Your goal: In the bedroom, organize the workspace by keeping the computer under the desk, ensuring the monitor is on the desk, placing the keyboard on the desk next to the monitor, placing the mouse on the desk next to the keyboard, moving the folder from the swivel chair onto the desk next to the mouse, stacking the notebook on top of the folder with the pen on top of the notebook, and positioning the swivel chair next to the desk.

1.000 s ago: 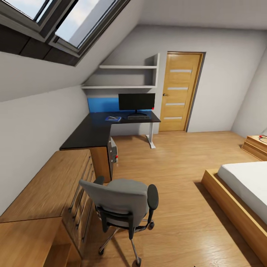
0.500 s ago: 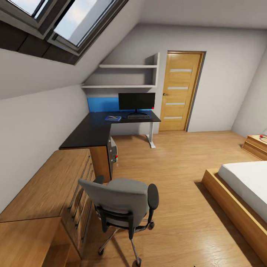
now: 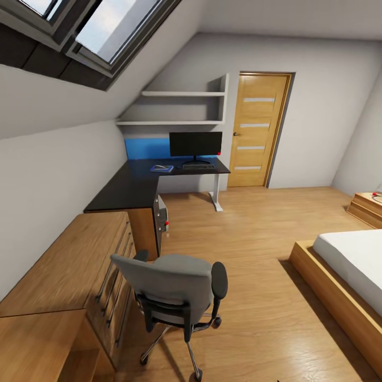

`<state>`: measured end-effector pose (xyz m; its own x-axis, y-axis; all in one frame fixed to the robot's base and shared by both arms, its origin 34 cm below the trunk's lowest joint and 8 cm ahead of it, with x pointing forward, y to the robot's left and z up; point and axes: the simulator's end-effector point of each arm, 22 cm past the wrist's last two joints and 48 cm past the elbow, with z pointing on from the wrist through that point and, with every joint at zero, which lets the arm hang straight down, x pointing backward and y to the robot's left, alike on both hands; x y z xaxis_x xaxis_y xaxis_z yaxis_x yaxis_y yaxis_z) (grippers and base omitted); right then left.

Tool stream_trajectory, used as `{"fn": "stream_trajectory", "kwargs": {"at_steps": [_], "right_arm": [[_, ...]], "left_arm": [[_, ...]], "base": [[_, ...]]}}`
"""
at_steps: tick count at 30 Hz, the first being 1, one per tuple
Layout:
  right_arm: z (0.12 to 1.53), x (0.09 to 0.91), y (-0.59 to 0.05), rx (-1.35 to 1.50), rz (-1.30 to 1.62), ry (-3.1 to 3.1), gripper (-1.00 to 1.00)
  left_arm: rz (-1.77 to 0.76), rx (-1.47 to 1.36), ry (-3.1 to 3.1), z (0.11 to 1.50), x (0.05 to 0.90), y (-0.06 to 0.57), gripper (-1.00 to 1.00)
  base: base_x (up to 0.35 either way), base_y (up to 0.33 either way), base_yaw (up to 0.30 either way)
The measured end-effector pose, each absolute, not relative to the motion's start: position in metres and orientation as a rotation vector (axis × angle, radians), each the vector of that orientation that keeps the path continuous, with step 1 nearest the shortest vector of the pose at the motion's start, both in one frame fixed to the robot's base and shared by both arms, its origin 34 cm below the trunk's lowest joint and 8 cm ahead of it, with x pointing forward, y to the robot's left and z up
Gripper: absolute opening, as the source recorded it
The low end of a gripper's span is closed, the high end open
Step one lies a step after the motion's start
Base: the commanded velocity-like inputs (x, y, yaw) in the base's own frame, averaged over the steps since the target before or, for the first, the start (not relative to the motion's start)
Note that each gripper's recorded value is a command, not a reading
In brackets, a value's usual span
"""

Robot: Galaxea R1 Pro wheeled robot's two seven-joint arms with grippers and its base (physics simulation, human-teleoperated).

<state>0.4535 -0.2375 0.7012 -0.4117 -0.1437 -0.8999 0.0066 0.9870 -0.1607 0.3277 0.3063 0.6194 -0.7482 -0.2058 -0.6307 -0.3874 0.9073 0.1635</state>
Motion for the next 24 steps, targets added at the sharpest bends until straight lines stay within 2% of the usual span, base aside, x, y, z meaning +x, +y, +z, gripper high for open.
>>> {"fn": "stream_trajectory", "kwargs": {"at_steps": [24], "right_arm": [[0.674,0.459,-0.238,-0.097,-0.164,1.987,1.00]], "left_arm": [[0.381,-0.427,2.428,0.592,0.334,0.308,1.00]], "base": [[0.000,0.000,0.000]]}}
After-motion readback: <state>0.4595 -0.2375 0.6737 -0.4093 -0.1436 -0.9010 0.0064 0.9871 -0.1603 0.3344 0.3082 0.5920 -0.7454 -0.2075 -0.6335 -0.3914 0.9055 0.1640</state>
